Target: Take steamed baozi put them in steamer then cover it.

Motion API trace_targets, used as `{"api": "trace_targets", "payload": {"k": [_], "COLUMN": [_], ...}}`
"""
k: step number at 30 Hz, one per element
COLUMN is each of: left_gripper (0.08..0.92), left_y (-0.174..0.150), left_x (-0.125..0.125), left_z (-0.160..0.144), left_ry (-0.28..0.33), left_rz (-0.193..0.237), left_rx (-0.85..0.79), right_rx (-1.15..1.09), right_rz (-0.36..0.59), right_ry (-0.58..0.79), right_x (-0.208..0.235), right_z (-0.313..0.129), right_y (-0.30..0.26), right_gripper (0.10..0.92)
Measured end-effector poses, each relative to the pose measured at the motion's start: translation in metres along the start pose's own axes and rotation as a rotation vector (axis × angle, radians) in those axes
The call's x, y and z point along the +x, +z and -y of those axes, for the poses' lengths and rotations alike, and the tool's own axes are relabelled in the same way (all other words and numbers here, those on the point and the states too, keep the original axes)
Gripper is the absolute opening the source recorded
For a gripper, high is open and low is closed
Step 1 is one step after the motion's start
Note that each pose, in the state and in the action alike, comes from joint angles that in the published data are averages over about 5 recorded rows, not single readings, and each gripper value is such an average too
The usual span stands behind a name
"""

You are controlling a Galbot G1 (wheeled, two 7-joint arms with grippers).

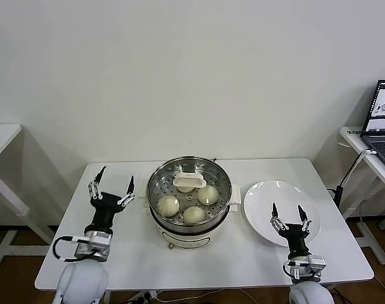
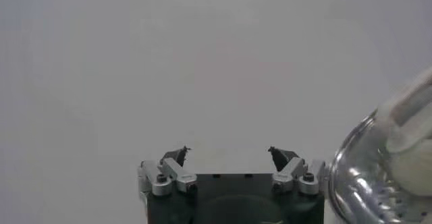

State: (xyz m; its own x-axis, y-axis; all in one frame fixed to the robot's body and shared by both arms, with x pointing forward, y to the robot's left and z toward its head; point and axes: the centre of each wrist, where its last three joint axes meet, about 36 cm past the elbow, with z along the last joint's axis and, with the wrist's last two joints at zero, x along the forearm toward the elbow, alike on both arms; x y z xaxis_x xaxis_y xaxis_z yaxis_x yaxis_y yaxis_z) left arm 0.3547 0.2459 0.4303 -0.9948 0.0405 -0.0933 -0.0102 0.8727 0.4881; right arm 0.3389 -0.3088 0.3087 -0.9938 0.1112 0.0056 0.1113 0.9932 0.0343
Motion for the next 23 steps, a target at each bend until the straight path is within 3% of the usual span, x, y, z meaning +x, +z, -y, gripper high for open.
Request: {"api": "trace_targets", "payload": {"k": [9, 23], "left_gripper": [0.823, 0.823], "left_y": [0.046, 0.074], "left_x": [0.017, 0.032], "left_z": [-0.005, -0.009], "left_ry": [-0.012, -0.029], "left_rz": [-0.01, -0.001], "left_rx": [0.165, 0.218], "right_rx": [-0.03, -0.045], "right_rz": [-0.004, -0.007], "right_ry": [0.003, 0.0], "right_x": [0.003, 0.009], "right_z": [-0.003, -0.009], "right_y": [-0.004, -0.005], "right_gripper": [0.823, 0.823]}}
